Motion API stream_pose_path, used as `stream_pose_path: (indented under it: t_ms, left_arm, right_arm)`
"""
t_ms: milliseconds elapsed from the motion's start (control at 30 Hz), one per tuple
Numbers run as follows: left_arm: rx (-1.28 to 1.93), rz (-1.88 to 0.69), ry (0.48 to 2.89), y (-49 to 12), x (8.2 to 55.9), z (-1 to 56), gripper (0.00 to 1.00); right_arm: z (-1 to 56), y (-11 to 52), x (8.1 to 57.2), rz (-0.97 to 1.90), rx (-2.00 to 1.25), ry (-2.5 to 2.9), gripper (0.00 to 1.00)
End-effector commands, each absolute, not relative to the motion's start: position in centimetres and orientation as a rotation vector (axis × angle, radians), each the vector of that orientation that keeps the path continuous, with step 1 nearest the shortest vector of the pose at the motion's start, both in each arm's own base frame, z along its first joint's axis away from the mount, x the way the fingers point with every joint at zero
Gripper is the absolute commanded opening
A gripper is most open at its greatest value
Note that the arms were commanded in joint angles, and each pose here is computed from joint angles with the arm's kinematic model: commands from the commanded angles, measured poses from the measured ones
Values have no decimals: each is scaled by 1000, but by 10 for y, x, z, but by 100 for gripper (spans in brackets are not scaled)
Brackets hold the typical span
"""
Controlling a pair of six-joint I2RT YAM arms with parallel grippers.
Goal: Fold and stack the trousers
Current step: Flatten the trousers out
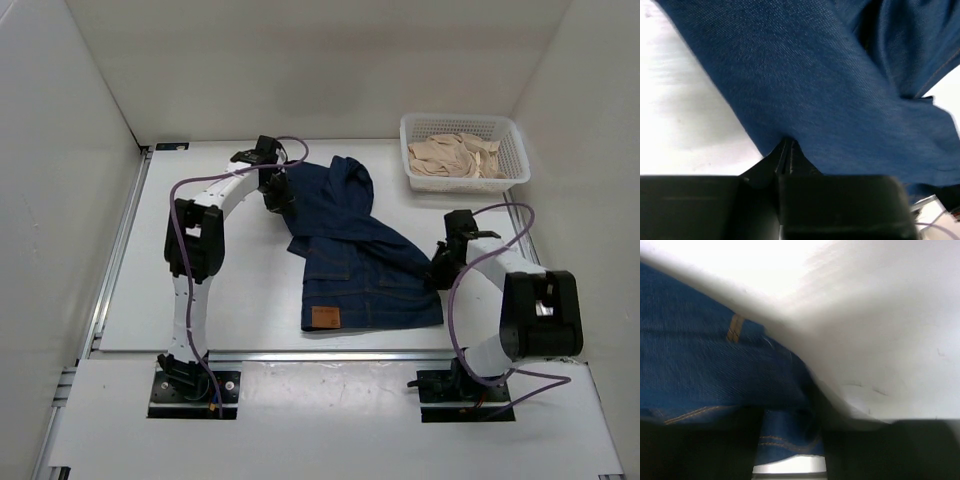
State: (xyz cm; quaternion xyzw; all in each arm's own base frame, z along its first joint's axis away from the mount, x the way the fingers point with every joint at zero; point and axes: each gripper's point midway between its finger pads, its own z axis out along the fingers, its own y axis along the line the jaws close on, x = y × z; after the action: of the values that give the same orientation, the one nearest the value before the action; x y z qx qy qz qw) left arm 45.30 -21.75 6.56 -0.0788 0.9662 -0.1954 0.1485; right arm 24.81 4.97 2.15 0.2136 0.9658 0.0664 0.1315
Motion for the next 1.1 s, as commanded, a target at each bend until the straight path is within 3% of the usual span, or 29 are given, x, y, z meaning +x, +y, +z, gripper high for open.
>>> stream_pose_path:
  t_ms: [0,67,333,400,467,600,633,667,700,800,900,1067]
  left_arm:
    - [-200,-608,2765,-227,458,71,10]
    - [-218,-579,2734,-219,464,80,10]
    - [-290,-540,2574,-180,481,145,10]
    - [-318,-547,2588,-175,476,142,23]
    - [-329,-534,2627,-173,468,126,49]
    - [-330,-507,2660,-174,462,105,66]
    - [-331,-506,2663,-174,461,101,72]
    - [-297,-477,2699,-176,459,84,86]
    - [-304,-466,2726,-176,458,71,87]
    - [-301,-452,2771,-181,458,46,84]
    - [-315,-452,2775,-183,464,38,65]
    - [-311,-482,2708,-189,484,59,14]
  right_arm:
    - [33,62,291,276,549,2718,20]
    - [39,59,295,232,533,2723,2]
    - [151,52,366,202,421,2478,0]
    - [156,51,369,190,424,2478,0]
    - [155,49,369,175,416,2478,0]
    - [150,43,365,151,435,2494,0]
    - [146,43,363,149,436,2503,0]
    - [146,41,360,137,439,2500,0]
    - [146,41,360,137,439,2500,0]
    - [143,41,358,138,452,2508,0]
    - [146,41,358,141,451,2499,0]
    - [151,41,355,140,438,2491,0]
